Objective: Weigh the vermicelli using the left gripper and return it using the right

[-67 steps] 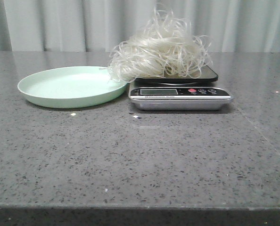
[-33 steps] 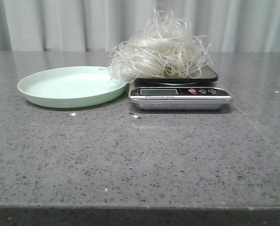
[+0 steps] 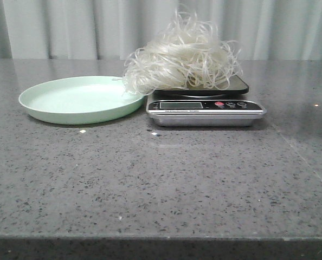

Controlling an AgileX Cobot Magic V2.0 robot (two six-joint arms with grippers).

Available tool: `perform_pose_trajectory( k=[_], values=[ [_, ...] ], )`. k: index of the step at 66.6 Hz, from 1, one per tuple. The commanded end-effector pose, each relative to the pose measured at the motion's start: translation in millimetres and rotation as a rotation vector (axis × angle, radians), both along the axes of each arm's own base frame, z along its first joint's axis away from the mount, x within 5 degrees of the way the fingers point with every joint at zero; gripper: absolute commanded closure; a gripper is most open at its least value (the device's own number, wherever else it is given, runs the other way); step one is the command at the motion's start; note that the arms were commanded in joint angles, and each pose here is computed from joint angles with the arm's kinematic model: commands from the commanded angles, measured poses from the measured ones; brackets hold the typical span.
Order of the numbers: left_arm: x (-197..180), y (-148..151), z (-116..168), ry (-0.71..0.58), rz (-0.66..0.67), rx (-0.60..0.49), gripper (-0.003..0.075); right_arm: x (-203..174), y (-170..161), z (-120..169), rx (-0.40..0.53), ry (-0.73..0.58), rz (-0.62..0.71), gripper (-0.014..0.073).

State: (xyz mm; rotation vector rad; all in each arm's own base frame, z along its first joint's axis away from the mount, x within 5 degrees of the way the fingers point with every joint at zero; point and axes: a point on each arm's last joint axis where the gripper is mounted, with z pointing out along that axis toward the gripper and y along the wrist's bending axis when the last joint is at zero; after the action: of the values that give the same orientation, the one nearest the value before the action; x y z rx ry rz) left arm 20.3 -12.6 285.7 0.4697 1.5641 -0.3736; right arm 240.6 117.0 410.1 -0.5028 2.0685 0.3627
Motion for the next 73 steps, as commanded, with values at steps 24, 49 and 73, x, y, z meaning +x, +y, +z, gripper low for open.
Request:
perform_pose_trajectory(
  k=[24,49,73],
  values=[
    [-2.2,1.4,14.4,-0.084,0.001,-0.062,0.0594,103.8,69.8,-34.6,-0.126,0.235,0.098,-0.0010],
    [-2.2,1.4,14.4,-0.084,0.001,-0.062,0.0594,133.7,87.1,-87.6,-0.260,0.516,0.144,0.0112],
    [-2.2,1.4,14.4,-0.084,0.001,-0.062,0.0594,127.5,85.4,-25.2,-0.236,0.436,0.172,0.0460]
  ],
)
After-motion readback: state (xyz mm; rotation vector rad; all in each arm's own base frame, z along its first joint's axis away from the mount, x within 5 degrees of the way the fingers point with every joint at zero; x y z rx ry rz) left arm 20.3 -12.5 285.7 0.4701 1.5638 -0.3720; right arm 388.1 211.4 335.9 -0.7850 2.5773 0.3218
